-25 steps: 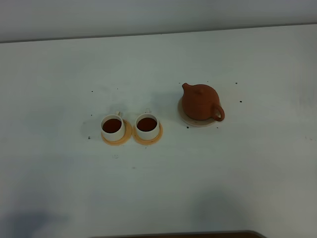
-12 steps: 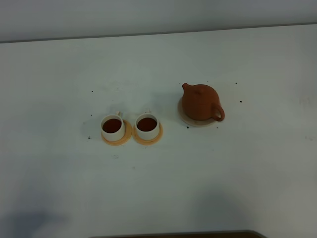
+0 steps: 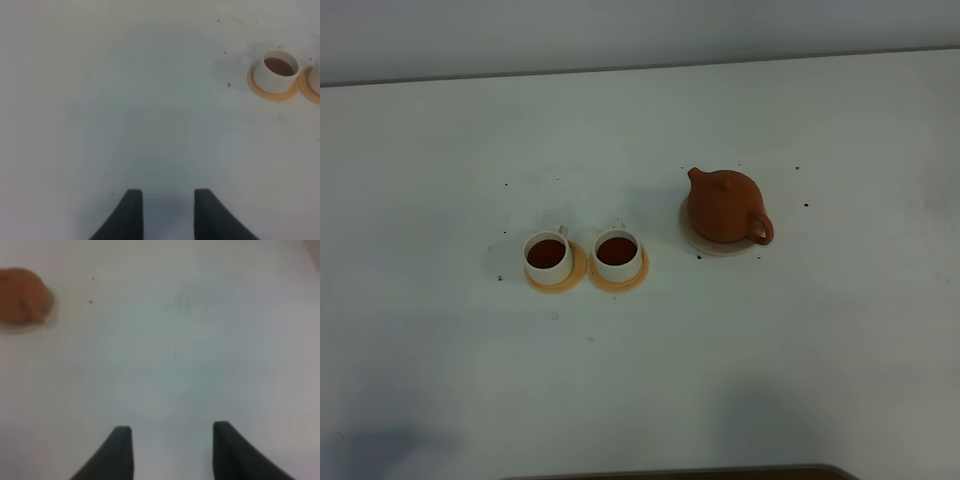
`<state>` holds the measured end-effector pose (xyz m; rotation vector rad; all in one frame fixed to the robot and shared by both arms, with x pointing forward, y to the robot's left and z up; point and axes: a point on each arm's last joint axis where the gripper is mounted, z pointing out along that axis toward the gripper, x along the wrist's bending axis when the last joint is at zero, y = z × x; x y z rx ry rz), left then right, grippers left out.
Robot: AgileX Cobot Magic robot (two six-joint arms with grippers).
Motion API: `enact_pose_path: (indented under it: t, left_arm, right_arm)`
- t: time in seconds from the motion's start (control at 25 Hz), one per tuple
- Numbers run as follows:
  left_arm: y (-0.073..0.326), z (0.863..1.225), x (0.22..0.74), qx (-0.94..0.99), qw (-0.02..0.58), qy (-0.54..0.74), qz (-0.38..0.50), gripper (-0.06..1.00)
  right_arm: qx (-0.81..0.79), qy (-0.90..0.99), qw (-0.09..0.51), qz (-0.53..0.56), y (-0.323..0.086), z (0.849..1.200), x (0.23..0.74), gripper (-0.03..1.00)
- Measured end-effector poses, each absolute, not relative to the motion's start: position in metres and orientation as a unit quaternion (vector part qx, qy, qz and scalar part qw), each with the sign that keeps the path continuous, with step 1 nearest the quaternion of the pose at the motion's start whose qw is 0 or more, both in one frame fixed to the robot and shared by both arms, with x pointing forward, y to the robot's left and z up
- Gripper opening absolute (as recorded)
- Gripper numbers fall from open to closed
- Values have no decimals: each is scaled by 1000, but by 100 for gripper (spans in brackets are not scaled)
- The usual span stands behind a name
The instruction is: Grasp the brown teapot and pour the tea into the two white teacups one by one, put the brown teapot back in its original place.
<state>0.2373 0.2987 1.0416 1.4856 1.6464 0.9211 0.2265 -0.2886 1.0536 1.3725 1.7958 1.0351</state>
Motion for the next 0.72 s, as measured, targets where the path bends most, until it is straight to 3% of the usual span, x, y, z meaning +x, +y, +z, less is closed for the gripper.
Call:
enact_pose_path:
  t: [0.72]
  left_arm:
    - [299,1042,237,577,362,639,358,29]
  right_arm:
    - [540,670,329,389,-287,1053,227,40]
